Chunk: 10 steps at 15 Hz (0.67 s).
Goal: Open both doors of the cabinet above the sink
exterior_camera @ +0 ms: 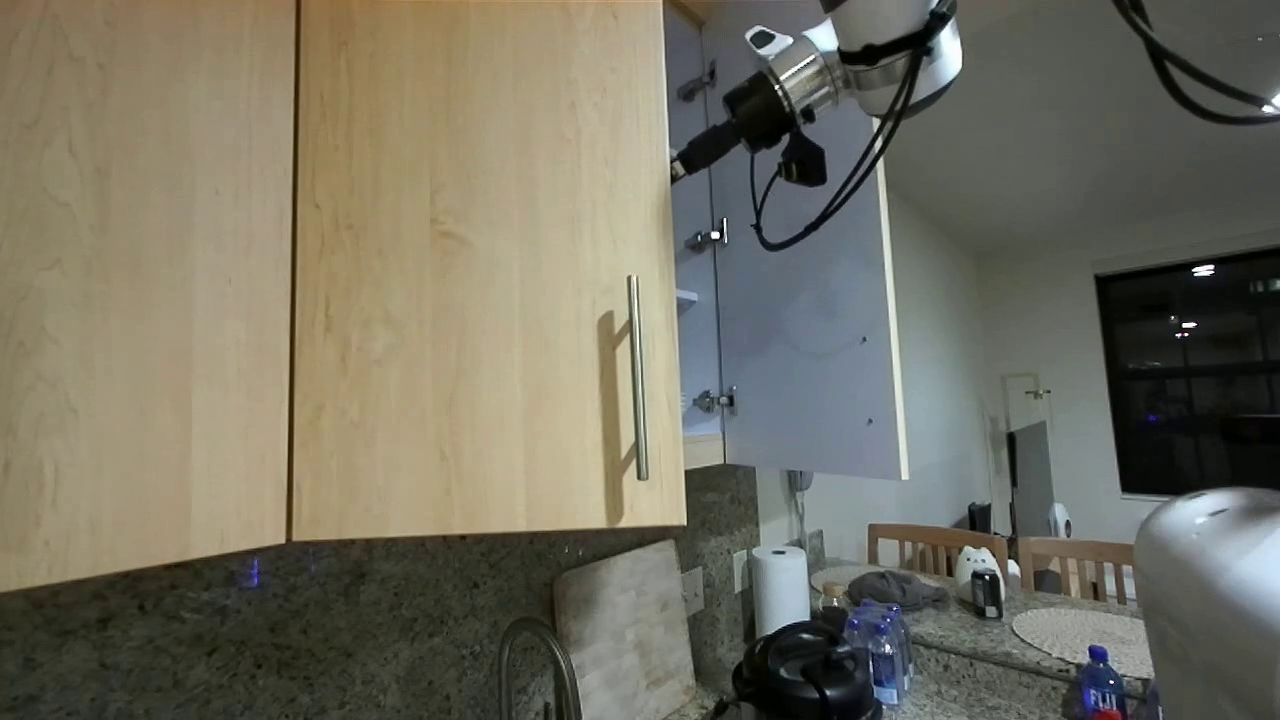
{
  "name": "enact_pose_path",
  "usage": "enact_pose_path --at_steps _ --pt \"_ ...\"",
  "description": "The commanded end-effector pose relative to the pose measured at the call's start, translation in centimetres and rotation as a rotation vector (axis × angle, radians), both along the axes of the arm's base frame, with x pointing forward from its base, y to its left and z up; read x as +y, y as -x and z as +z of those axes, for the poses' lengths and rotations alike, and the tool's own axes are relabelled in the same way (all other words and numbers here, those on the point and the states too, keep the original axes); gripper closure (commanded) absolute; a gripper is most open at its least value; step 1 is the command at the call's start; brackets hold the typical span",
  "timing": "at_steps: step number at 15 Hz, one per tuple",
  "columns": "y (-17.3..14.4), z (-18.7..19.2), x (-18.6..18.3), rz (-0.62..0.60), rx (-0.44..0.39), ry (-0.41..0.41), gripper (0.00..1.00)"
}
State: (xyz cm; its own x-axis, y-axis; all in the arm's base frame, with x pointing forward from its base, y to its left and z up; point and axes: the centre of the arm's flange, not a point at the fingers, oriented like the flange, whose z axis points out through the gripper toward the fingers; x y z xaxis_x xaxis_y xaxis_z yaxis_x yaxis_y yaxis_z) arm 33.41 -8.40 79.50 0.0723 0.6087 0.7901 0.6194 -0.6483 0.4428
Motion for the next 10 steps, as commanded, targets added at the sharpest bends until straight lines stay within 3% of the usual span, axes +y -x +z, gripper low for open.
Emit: enact_pose_path --at_steps 1,10 --pt "3.2 -3.5 3.8 0.119 -0.063 -0.018 0.0" --pt "4.5 -1.6 13.6 0.295 -0.06 0.127 0.0"
